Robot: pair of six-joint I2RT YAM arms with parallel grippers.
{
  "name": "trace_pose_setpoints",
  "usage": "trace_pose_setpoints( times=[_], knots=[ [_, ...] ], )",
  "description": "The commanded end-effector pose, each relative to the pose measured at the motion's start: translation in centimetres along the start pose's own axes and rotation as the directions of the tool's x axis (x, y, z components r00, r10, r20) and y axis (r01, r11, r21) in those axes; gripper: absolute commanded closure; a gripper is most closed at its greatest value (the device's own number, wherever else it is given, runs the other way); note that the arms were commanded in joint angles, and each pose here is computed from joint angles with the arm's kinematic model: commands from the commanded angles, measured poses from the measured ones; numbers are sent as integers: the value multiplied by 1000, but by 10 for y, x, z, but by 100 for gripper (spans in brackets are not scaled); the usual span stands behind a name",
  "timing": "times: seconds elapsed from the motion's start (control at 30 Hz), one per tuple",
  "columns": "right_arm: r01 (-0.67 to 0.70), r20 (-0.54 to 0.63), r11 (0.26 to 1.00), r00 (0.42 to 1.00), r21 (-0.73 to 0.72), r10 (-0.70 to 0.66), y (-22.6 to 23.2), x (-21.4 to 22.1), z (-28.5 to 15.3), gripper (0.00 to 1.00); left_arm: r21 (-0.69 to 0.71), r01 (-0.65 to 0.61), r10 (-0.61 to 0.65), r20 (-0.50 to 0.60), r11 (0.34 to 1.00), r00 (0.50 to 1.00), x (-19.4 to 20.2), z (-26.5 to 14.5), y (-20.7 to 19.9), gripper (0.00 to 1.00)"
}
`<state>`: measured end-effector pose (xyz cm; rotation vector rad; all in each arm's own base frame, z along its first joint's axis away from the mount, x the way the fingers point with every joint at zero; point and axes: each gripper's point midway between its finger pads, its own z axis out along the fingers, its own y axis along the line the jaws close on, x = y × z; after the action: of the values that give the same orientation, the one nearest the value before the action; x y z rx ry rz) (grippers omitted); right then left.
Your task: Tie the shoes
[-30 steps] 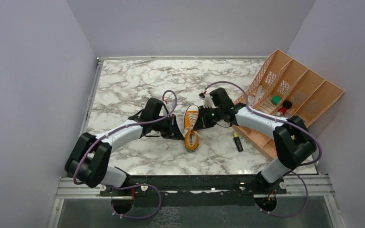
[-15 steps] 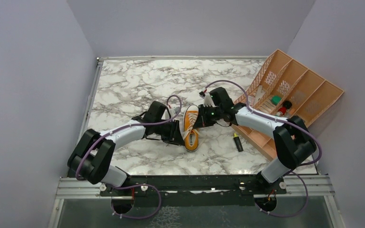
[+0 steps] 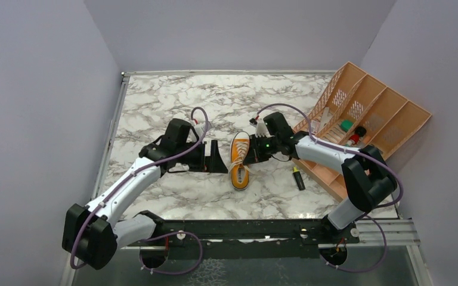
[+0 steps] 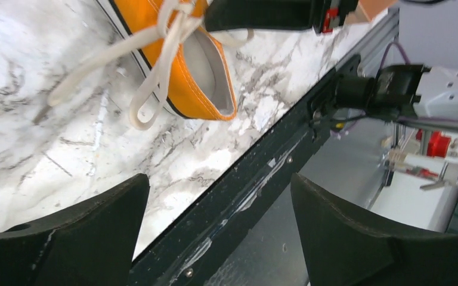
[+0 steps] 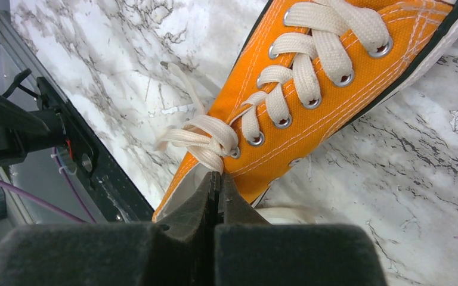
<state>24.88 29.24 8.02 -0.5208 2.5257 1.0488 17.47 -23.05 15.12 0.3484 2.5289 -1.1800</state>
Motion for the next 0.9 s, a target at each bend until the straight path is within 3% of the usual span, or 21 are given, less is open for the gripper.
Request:
trace_pose_setpoints(
  times=[0.0,0.1,0.2,0.33,0.53,0.73,0.87],
  knots=[
    [48,20,998,999,-41,-47,11,-12,-4,99,-80,78,-76,28,994,997,-20,-7,12,13],
    [44,19,998,999,-47,-43,13,-15,-4,99,-69,92,-90,42,993,995,-37,0,11,22],
    [38,26,997,999,-65,-36,17,-16,-3,99,144,-67,40,181,987,983,-81,10,-24,36],
    [28,22,997,999,-69,-27,17,-14,-3,99,250,-106,86,88,962,992,-80,53,-6,56],
    [24,37,997,999,-73,-22,19,-16,-6,99,265,-129,136,-7,955,991,-67,79,19,56],
    [19,38,997,999,-80,-16,21,-15,-6,99,282,-130,145,-33,950,989,-75,95,27,54],
    [17,40,997,999,-77,-14,20,-15,-7,99,286,-108,131,-62,952,990,-73,105,35,58]
  ],
)
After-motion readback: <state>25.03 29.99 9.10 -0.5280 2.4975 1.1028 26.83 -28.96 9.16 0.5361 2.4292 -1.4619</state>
